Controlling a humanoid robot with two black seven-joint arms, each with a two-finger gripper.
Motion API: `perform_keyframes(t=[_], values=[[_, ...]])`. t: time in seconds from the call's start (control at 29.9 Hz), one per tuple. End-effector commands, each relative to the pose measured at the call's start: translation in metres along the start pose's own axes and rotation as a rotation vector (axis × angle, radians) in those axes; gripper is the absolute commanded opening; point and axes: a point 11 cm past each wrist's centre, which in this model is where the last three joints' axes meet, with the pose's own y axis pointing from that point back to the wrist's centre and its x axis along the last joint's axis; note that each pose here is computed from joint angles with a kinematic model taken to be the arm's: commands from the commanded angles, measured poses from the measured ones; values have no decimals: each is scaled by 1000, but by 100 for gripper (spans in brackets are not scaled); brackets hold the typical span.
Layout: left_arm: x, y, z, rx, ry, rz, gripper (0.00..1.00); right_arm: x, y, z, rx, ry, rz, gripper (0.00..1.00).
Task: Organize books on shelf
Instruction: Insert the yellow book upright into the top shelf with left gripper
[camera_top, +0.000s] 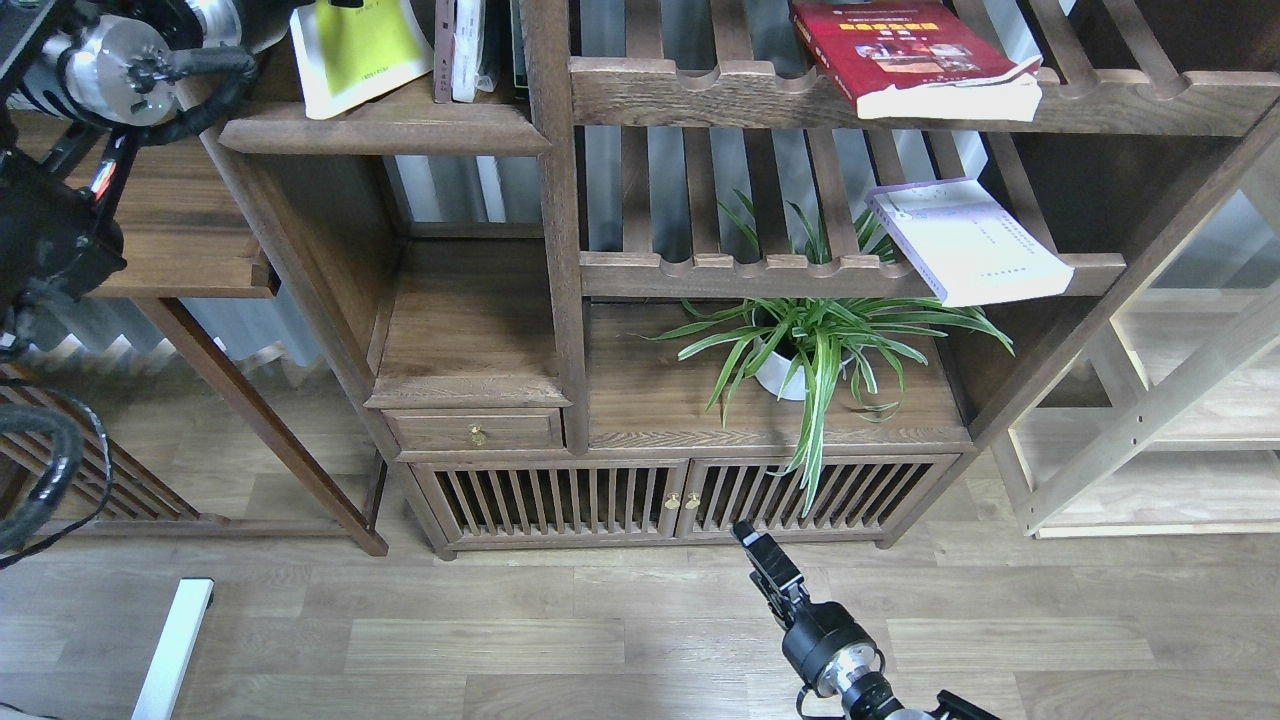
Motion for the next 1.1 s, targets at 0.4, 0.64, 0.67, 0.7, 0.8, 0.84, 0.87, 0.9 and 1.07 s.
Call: perform_keyframes(t=[0.4, 0.64, 0.67, 0.7, 0.8, 0.84, 0.87, 0.9, 1.07], values=[[-38, -9, 5, -3, 10, -72, 19, 1, 1, 0, 2, -4, 2, 99], [-40, -7, 17, -26, -2, -70, 47, 1, 2, 1, 2, -9, 4, 99], [-40, -7, 18, -28, -3, -70, 48, 1, 2, 1, 2, -9, 4, 99], [-40, -6, 20, -31, -4, -71, 50, 1, 2, 1, 2, -9, 4, 99], [-43, -6, 23, -39, -7, -78, 54, 1, 2, 1, 2, -9, 4, 99], [-44, -5, 25, -42, -6, -80, 54, 1, 2, 1, 2, -9, 4, 99], [-45, -5, 25, -43, -6, -83, 54, 1, 2, 1, 2, -9, 4, 99], [-46, -5, 25, -45, -7, -85, 54, 1, 2, 1, 3, -9, 4, 99], [-51, -1, 34, -68, -15, -97, 55, 4, 4, 2, 3, -12, 9, 99]])
